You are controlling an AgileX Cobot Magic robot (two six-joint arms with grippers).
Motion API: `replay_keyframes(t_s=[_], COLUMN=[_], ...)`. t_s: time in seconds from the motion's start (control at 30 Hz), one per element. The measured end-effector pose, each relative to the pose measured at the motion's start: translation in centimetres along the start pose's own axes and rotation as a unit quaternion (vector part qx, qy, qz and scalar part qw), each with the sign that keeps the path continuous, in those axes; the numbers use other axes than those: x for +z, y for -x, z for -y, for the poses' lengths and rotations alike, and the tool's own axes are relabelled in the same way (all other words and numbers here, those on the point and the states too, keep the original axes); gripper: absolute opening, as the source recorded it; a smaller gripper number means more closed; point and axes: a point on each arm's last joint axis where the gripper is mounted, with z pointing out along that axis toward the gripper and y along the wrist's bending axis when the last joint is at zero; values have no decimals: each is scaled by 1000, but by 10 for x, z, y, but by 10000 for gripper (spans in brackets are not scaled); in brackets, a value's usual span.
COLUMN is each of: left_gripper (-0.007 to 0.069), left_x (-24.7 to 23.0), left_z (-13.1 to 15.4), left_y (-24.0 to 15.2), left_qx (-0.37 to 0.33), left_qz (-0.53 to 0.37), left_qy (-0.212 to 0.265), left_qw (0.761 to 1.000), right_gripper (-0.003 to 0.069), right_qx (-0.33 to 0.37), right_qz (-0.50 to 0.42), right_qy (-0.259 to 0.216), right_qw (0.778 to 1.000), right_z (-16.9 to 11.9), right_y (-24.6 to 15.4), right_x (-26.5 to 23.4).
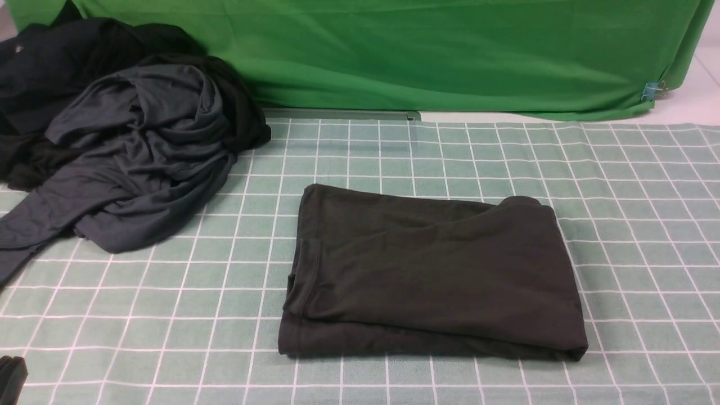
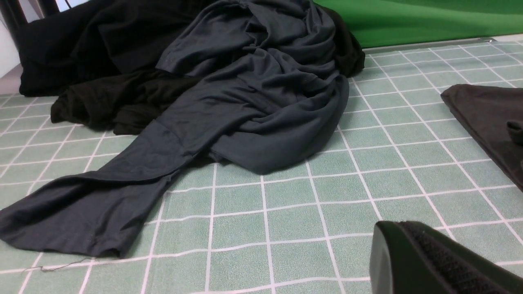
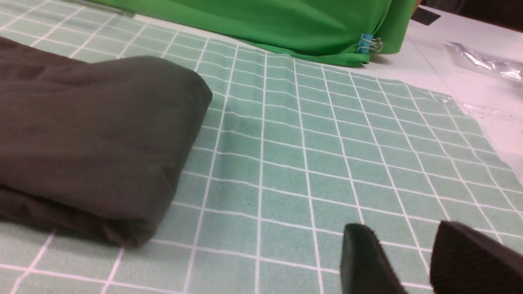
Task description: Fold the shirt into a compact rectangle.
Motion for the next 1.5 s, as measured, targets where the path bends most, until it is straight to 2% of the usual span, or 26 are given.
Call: replay_keyframes(t_s=[1.5], left_gripper=[18], left_x=[0], left_z=[0], left_y=[0], left_qx=[2], left_qz=[0], left_qy=[0], left_qw=[1000], right_gripper=[242], right_qx=[1], right_qz=[0], right_qy=[0], right_qw=[1000], right_z=[0], right_y=[0], right_x=[0])
